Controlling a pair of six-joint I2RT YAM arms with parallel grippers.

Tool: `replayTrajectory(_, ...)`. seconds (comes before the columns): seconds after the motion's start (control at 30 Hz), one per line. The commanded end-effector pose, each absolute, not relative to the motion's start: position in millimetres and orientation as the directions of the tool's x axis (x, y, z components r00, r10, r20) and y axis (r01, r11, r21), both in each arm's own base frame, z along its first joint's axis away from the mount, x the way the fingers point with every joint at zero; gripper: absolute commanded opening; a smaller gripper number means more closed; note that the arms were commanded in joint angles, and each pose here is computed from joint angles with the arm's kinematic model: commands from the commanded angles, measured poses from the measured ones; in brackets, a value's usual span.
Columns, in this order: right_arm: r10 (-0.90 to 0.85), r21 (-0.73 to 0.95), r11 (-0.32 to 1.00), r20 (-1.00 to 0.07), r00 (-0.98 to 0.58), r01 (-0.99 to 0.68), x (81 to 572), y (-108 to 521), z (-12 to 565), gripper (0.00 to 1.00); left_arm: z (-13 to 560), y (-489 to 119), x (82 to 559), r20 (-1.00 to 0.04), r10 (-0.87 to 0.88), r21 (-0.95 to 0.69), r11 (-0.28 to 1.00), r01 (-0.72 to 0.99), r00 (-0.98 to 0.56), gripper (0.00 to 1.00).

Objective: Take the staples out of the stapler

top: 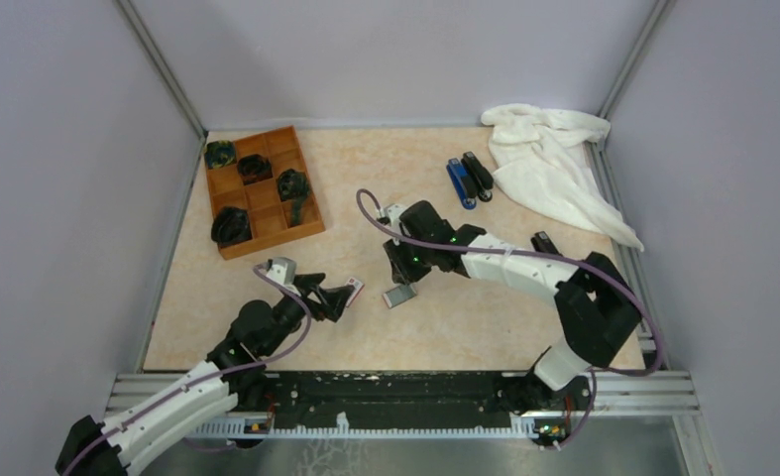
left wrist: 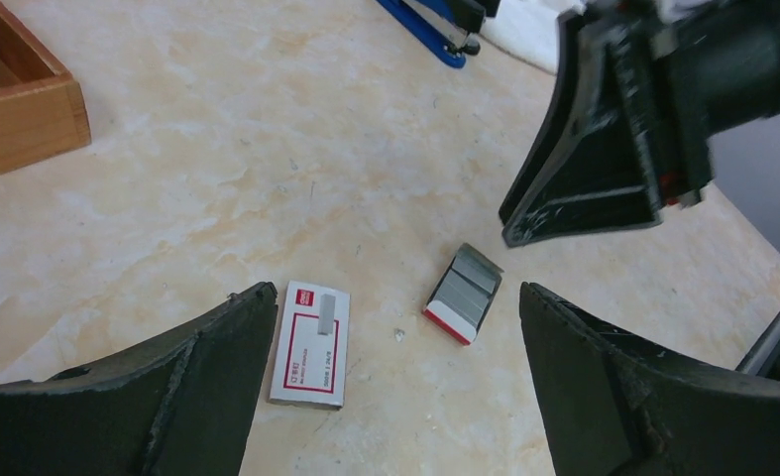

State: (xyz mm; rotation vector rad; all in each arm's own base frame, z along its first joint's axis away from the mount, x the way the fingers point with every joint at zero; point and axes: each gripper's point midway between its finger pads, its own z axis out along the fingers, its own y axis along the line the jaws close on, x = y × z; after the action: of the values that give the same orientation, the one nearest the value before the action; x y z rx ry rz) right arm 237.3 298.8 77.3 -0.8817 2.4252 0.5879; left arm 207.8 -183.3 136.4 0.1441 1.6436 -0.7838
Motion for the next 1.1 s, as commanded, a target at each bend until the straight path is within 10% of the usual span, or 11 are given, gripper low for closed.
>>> replayTrajectory(0.0,-0.45,0.255,0.562,-0.704,-0.549,-0.787,236.2,307.2,127.7,0.25,143.1,-196.5,204.4,-0.901,-0.334,-0.434,0.717,0.546,-0.278,0.96)
replayTrajectory(0.33,-0.414,0.576,0.155,-0.7,-0.582,-0.803,231.1,270.9,150.0,0.27,113.2,-239.9,190.1,-0.778,-0.293,-0.602,0.602,0.525,-0.556,0.74)
replayTrajectory(0.53,-0.392,0.595,0.269,-0.65,-0.651,-0.757,243.5,269.9,120.4,0.31,97.9,-273.3,176.4,-0.641,-0.195,-0.706,0.529,0.47,-0.743,0.49)
replayTrajectory(1.07,-0.432,0.595,0.54,-0.41,-0.803,-0.595,257.9,254.4,27.7,0.23,31.7,-278.1,192.3,-0.468,-0.108,-0.634,0.733,0.248,-0.877,0.42)
